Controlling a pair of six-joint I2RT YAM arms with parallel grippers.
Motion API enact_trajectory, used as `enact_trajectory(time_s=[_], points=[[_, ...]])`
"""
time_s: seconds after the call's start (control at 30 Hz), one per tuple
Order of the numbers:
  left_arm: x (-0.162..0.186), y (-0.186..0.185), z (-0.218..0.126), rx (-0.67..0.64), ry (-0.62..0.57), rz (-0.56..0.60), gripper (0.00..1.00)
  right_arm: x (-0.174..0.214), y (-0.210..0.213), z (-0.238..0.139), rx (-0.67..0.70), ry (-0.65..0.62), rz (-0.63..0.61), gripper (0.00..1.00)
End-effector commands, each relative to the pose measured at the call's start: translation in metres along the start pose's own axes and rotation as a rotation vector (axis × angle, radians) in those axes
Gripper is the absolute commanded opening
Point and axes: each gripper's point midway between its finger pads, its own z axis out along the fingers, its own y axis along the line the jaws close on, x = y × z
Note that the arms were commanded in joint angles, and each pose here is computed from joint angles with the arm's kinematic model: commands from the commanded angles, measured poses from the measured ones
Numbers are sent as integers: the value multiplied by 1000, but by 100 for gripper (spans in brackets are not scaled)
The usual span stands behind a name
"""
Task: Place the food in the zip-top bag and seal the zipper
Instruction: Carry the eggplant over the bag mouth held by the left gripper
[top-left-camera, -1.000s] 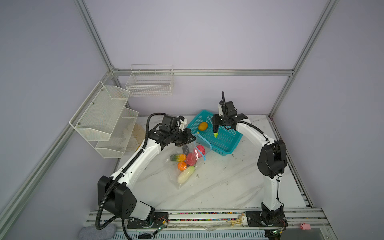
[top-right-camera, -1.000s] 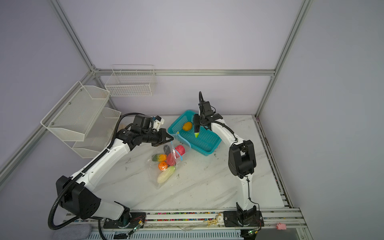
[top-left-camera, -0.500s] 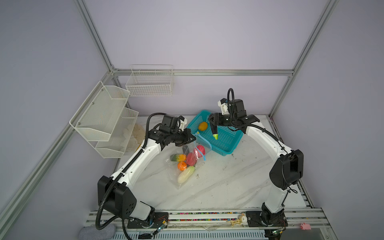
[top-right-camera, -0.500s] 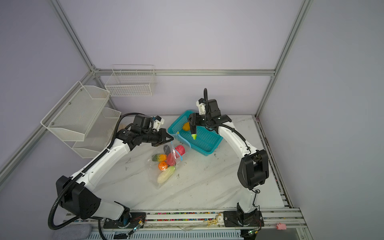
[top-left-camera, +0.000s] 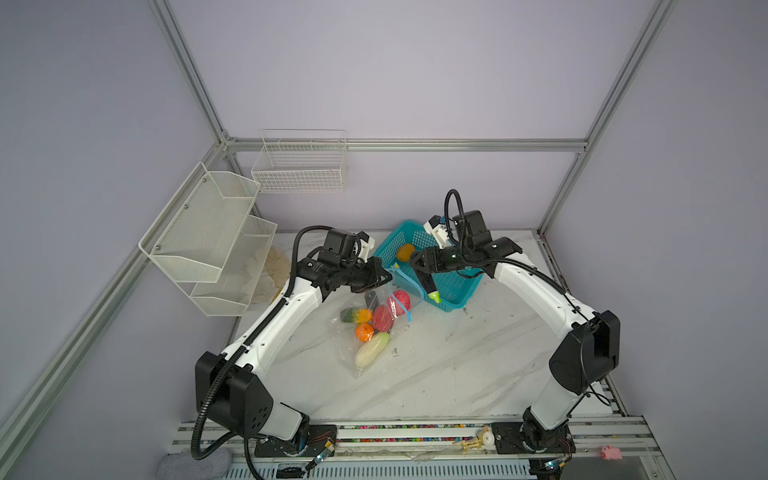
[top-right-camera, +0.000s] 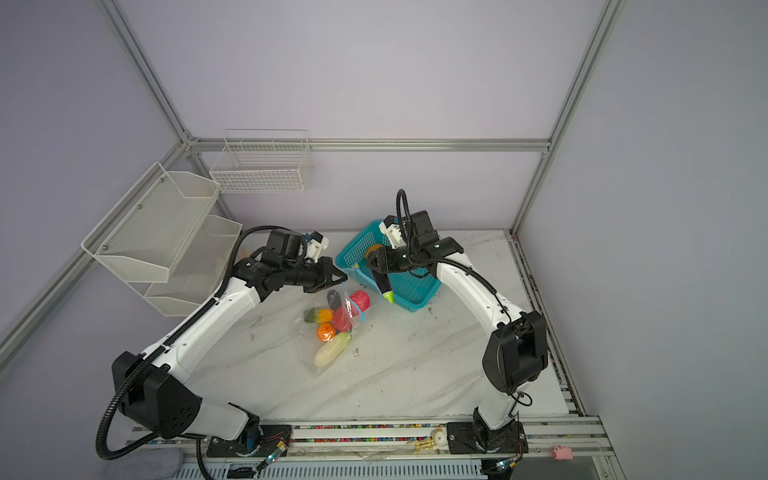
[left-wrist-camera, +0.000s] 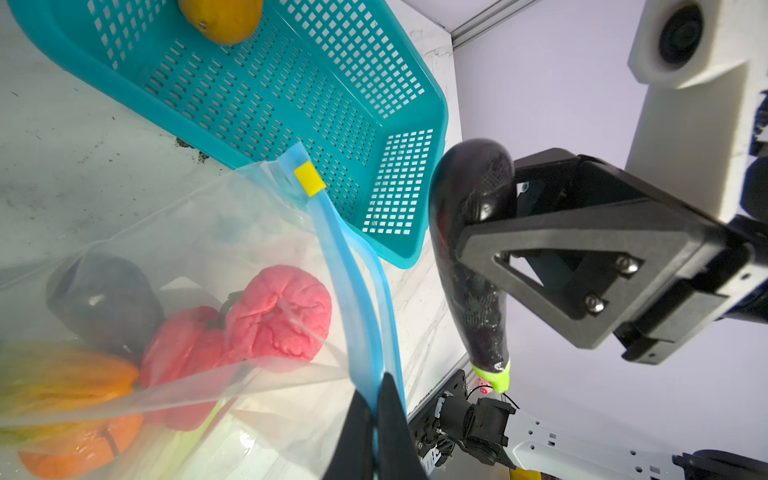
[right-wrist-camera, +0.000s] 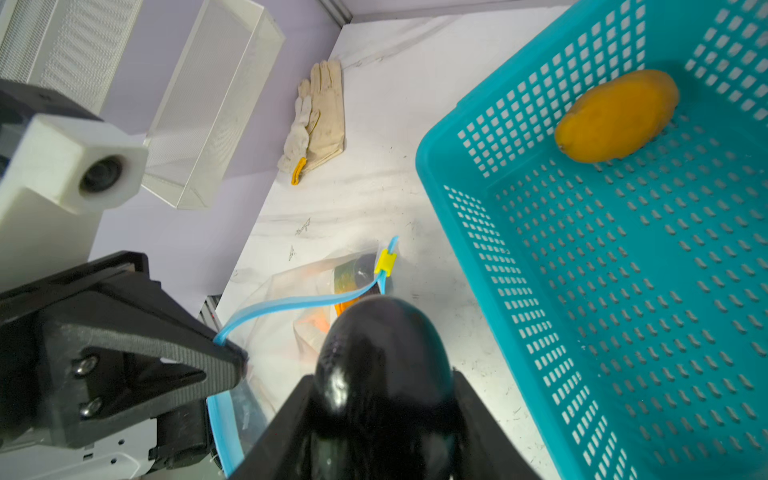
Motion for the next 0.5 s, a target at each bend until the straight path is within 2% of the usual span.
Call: enact_trajectory(time_s=[0.0,0.47], points=[[-2,-16,-6,53,-18,35,0,14,17,4,-52,61,-42,48],[-2,-18,-7,60,-19,38,0,38,32,32,-124,160,-66,49]])
